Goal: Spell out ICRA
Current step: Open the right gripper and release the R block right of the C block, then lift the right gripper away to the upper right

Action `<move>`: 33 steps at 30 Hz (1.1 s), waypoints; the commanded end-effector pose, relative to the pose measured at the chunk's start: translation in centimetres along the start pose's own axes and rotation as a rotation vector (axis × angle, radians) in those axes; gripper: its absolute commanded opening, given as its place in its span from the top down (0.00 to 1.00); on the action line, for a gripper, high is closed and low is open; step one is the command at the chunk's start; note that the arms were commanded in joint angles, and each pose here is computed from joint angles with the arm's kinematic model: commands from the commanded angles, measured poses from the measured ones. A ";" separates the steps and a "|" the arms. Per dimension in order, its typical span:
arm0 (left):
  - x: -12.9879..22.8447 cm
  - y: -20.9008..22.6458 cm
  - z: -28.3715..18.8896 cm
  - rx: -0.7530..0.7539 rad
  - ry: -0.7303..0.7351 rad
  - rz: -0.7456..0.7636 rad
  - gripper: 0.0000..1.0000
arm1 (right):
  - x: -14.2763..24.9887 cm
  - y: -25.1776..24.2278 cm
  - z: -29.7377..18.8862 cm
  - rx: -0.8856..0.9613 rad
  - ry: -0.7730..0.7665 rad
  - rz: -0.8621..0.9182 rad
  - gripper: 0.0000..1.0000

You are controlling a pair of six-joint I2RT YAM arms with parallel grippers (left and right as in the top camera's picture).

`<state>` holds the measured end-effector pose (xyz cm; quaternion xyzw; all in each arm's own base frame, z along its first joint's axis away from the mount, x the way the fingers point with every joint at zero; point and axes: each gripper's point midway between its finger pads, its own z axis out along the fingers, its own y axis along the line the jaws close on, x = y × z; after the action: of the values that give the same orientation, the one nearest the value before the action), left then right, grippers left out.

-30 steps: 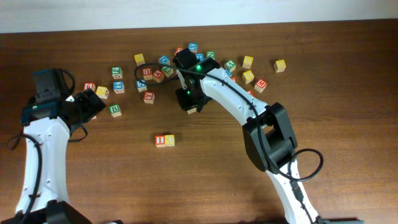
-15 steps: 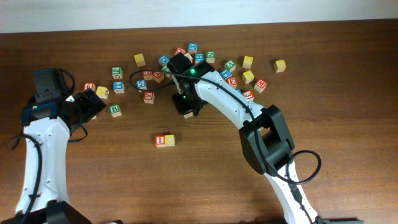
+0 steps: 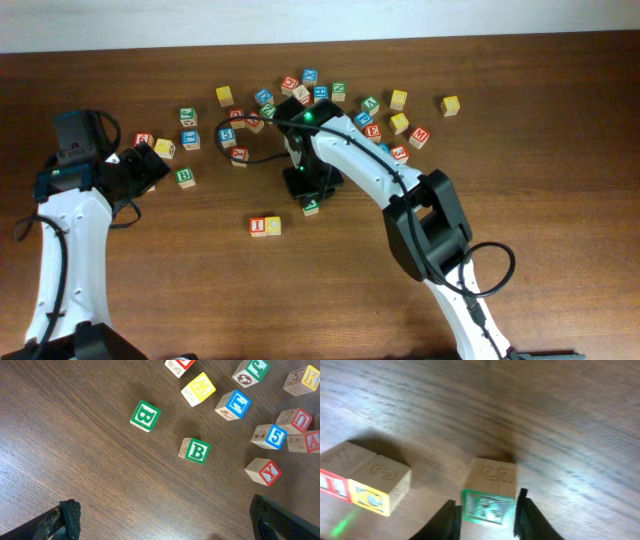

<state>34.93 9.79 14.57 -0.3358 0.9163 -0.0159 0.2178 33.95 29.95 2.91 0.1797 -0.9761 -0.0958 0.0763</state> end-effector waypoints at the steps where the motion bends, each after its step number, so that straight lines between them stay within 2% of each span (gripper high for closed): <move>1: -0.2 0.0 0.0 0.005 0.000 -0.008 0.01 | 0.8 1.1 0.9 -0.014 0.029 -0.009 0.41; 2: -0.2 0.0 0.0 0.005 0.000 -0.008 0.01 | 0.8 1.0 0.9 -0.010 0.028 -0.008 0.32; 6: -0.2 0.0 0.0 0.005 0.000 -0.008 0.01 | 0.5 0.5 0.7 -0.009 0.023 0.003 0.30; 8: -0.2 0.0 0.0 0.005 0.000 -0.008 0.01 | -0.5 0.3 -1.1 -0.023 -0.024 0.010 0.30; 14: -0.2 0.0 0.0 0.005 0.000 -0.008 0.01 | -2.7 -1.7 -12.6 -0.011 -0.249 0.050 0.27; 18: -0.2 0.0 0.0 0.005 0.000 -0.008 0.01 | -0.7 -6.3 -17.6 0.089 -0.279 0.140 0.12; 23: -0.2 0.0 0.0 0.005 0.000 -0.008 0.00 | 1.5 -12.0 -18.3 0.149 -0.209 0.269 0.03; 27: -0.2 0.0 0.0 0.005 0.000 -0.008 0.01 | 2.1 -14.5 -18.0 0.143 -0.180 0.334 0.02; 33: -0.2 0.0 0.0 0.005 0.000 -0.008 0.01 | 2.4 -14.6 -16.5 0.109 -0.134 0.349 0.02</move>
<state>34.93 9.79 14.57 -0.3360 0.9162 -0.0159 0.2178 40.12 12.48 17.00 0.0035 -0.9993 -0.0363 0.0013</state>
